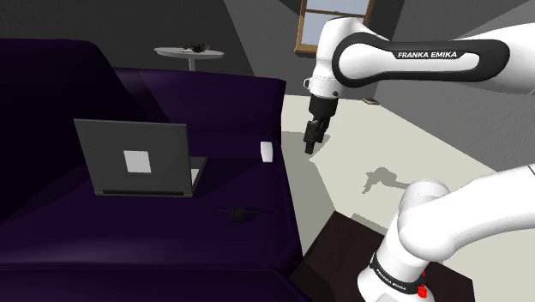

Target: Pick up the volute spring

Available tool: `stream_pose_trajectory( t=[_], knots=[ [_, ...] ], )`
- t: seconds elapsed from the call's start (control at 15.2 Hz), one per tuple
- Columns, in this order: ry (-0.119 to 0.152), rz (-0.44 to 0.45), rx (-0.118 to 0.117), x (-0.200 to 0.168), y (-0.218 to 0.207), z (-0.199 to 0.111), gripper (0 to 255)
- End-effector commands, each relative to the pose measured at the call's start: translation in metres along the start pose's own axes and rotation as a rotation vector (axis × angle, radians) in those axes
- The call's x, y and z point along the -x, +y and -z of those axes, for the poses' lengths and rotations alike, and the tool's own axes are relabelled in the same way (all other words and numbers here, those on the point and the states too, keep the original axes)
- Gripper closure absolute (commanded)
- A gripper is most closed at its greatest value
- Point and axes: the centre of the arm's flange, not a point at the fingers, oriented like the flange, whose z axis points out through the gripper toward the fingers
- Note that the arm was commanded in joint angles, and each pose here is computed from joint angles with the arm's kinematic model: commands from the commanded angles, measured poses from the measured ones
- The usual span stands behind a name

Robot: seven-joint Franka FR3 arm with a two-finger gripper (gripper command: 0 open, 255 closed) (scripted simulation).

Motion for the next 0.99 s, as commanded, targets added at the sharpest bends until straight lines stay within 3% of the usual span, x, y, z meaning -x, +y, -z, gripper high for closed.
stream_pose_trajectory(
  t=[0.0,0.92],
  knots=[
    [0.0,0.0,0.0,0.0,0.0,0.0,0],
    [-0.066,0.106,-0.075,-0.111,-0.086,-0.122,0]
  ],
)
